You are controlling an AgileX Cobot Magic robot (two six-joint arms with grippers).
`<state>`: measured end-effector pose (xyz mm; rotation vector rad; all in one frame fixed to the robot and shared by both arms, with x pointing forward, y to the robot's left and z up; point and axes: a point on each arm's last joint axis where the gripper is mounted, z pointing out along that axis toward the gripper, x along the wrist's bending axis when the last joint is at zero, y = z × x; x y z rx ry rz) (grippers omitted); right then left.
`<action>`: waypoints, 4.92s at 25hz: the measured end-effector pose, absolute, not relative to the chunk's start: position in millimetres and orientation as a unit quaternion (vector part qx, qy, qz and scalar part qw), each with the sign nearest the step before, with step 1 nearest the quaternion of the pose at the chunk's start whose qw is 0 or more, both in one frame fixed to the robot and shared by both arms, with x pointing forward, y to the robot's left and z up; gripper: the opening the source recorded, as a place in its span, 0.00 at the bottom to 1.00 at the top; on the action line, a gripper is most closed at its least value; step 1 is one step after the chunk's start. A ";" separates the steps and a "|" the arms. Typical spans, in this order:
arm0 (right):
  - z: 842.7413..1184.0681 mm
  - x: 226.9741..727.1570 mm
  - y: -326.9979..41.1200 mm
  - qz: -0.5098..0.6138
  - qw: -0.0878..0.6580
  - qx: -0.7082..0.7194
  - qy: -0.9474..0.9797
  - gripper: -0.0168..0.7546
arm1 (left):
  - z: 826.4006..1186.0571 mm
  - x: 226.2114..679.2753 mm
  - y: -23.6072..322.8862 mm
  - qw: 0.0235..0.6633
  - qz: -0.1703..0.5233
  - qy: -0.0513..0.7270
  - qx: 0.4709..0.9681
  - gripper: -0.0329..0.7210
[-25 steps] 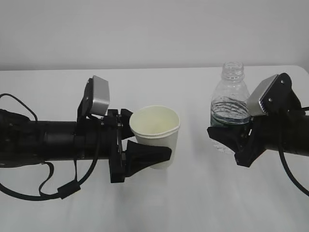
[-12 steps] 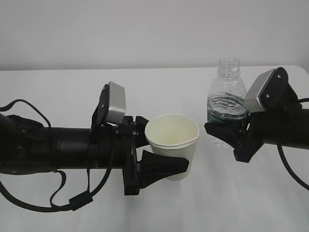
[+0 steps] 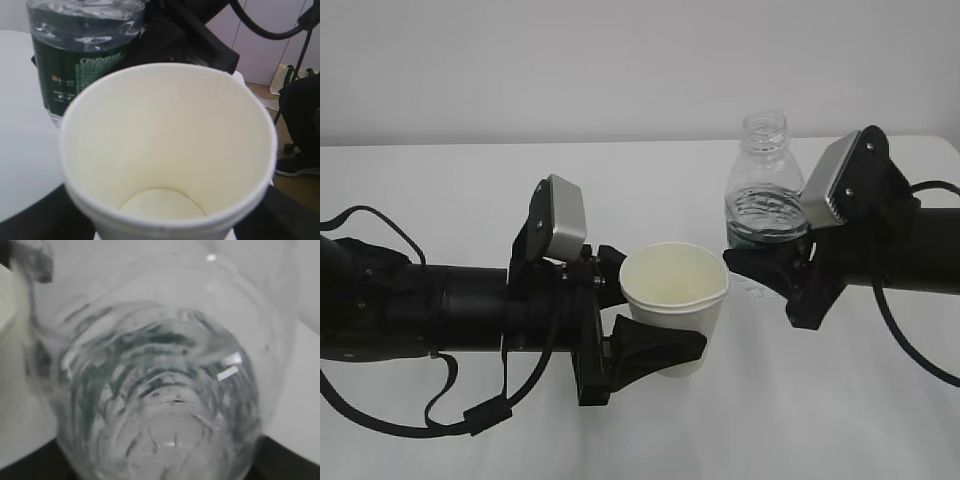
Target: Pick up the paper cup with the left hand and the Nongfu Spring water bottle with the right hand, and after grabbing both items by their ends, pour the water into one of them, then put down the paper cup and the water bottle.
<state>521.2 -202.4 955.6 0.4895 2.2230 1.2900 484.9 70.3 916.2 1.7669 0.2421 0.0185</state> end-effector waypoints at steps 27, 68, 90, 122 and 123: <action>966.1 529.4 -191.3 0.445 0.304 0.082 0.838 0.57 | 917.6 482.1 69.1 0.634 0.000 0.092 0.768 0.74; 971.2 536.2 -194.5 0.364 0.430 -0.070 0.823 0.57 | 918.3 473.8 68.1 0.637 -0.023 0.049 0.769 0.73; 974.0 539.9 -196.6 0.327 0.476 -0.111 0.809 0.57 | 918.2 473.5 68.1 0.636 -0.023 0.047 0.770 0.73; 979.5 542.8 -197.2 0.292 0.528 -0.163 0.781 0.55 | 919.3 475.8 67.7 0.642 -0.003 0.043 0.766 0.73; 979.6 542.9 -197.2 0.290 0.529 -0.166 0.780 0.55 | 919.3 475.8 67.7 0.642 -0.003 0.043 0.766 0.73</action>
